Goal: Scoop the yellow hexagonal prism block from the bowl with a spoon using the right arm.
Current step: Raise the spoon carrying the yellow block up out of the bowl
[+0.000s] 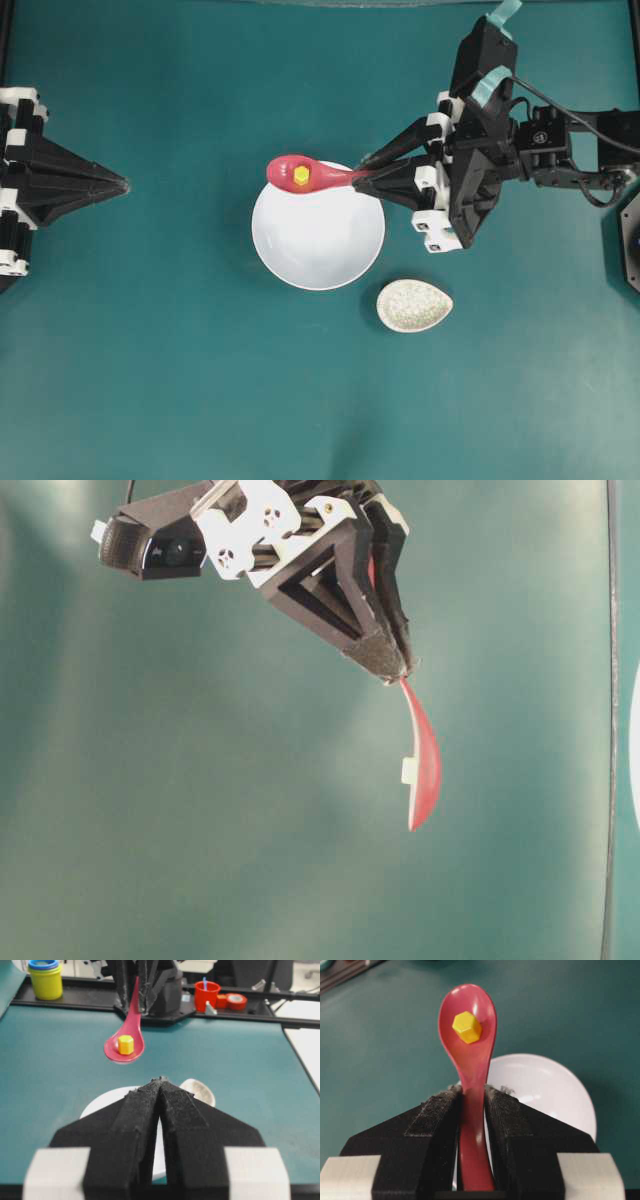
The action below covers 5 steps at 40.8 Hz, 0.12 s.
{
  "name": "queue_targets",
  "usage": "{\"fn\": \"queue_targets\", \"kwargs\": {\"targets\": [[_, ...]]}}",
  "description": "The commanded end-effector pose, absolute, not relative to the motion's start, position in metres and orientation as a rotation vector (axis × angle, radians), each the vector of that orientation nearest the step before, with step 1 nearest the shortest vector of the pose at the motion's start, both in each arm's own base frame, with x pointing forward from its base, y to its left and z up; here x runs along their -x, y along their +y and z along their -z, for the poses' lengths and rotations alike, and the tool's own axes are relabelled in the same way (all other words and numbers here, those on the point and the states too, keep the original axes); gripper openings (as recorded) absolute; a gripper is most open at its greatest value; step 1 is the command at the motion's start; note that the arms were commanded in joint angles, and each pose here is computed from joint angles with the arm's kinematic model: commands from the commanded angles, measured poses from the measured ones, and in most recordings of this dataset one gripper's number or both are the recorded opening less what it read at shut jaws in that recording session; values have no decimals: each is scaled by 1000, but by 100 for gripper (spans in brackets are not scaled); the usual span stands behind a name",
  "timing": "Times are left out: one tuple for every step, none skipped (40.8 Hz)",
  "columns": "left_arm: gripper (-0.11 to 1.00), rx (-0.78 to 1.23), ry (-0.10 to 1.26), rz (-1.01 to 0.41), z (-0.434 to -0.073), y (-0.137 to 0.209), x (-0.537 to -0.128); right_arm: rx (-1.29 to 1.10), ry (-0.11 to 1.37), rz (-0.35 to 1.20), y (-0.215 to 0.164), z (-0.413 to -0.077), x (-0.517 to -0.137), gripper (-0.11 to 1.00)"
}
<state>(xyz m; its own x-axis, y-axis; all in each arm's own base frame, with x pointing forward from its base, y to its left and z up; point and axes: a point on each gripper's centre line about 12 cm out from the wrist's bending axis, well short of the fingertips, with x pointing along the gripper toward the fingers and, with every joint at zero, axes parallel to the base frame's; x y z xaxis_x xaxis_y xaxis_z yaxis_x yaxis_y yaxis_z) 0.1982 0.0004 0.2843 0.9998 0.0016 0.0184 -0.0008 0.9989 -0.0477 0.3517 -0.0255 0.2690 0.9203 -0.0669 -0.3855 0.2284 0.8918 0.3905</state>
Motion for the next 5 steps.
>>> {"fn": "queue_targets", "kwargs": {"targets": [[0, 45, -43, 0, -294, 0, -201, -449, 342, 149, -24, -280, -351, 22], [0, 45, -45, -1, -294, 1, -201, -449, 341, 149, -24, -280, -351, 22], [0, 45, -40, -2, -294, 1, -201, -447, 339, 148, -24, -280, -351, 22], [0, 45, -38, -2, -294, 1, -201, -447, 338, 148, -25, -280, -351, 22], [0, 45, -40, -2, -294, 1, -201, -447, 338, 148, -25, -280, -351, 22]]}}
